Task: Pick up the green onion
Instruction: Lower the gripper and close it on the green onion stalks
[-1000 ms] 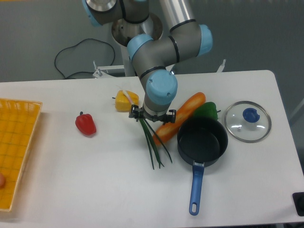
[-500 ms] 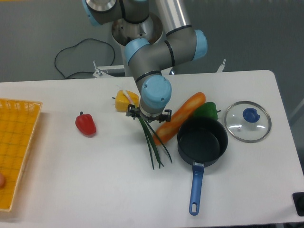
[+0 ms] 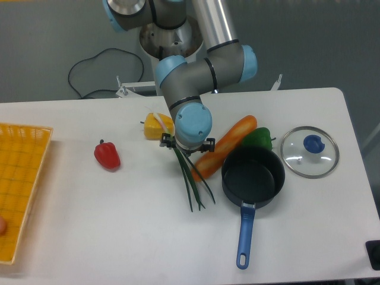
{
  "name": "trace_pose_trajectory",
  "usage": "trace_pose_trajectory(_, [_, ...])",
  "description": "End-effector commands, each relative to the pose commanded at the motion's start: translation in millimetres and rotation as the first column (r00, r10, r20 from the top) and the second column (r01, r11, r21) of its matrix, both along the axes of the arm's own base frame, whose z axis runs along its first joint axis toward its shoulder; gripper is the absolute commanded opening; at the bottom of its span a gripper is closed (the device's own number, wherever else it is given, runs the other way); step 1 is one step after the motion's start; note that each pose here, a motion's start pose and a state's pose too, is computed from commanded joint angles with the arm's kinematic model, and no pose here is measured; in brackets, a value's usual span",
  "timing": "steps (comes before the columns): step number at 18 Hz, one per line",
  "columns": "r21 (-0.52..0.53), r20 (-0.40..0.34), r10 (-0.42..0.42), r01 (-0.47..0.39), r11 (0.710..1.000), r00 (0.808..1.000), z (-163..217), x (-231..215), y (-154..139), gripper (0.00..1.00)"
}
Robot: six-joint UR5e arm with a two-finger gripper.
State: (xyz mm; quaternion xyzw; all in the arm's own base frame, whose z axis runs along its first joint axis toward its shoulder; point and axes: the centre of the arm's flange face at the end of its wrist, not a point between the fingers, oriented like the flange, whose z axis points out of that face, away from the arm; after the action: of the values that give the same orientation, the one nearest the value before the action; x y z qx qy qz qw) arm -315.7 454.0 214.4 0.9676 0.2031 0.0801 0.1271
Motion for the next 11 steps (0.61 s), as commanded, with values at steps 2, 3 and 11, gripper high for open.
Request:
trace_pose_trajectory(2, [-0.003, 0.003, -0.002, 0.002, 1.000, 1.000, -2, 1, 1, 1.00])
trace_pose_trajectory(3, [-0.005, 0.003, 0.001, -0.001, 1.000, 1.000, -3, 2, 2, 1.00])
trace_pose_trajectory(11, [-0.024, 0.005, -0.024, 0.024, 0.999, 1.000, -10, 14, 12, 1.00])
